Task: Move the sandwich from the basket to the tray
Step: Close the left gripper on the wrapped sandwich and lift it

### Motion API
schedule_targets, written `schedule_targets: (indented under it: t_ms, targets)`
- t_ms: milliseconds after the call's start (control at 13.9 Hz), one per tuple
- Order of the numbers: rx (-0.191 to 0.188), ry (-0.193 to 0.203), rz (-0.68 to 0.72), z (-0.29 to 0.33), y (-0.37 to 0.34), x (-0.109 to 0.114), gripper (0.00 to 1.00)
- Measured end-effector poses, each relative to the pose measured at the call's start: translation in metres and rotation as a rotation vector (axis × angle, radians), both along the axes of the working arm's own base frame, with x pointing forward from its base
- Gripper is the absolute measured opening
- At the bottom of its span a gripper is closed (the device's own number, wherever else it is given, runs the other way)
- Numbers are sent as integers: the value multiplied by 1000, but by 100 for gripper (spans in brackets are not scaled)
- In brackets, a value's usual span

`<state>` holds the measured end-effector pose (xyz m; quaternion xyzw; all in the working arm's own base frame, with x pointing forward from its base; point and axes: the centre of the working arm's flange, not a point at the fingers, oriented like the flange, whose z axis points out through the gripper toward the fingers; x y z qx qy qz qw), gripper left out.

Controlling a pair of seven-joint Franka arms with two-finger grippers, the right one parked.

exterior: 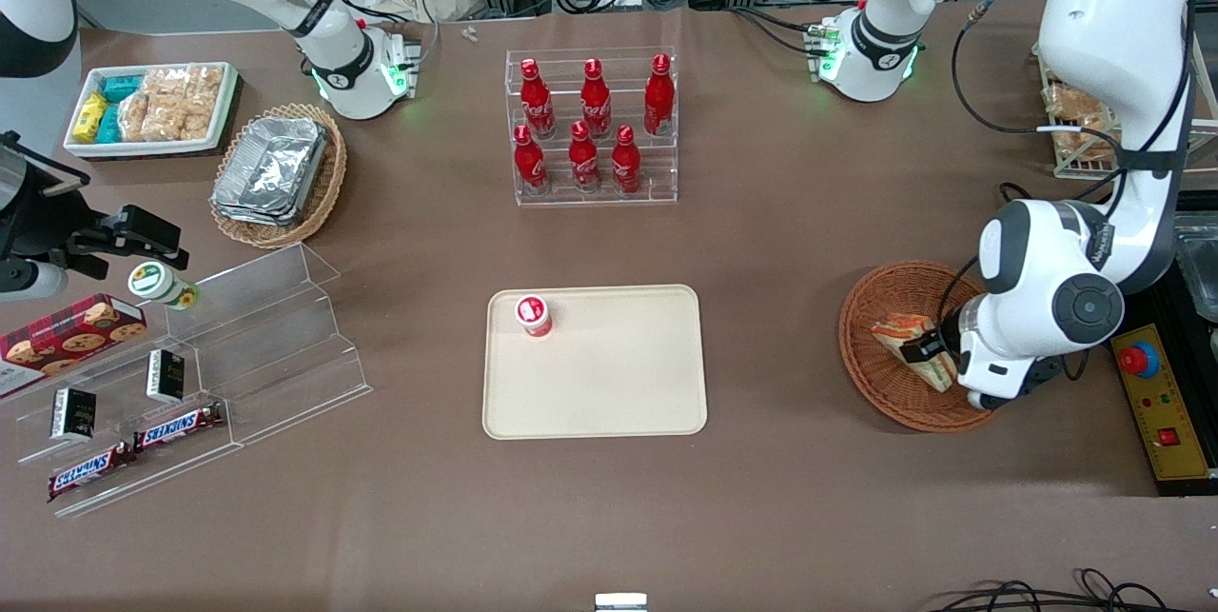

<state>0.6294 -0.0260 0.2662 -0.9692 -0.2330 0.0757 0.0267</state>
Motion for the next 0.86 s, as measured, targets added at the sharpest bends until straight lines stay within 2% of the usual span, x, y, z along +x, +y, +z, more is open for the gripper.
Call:
schedule_targets:
  t_ms: [577,649,793,865]
  targets:
    - [-1,16,37,-27,2,-1,89]
    - [1,17,50,-27,2,-1,82]
    - [4,16,70,-27,1,-1,59]
    - [5,21,73,-26,0,-1,50]
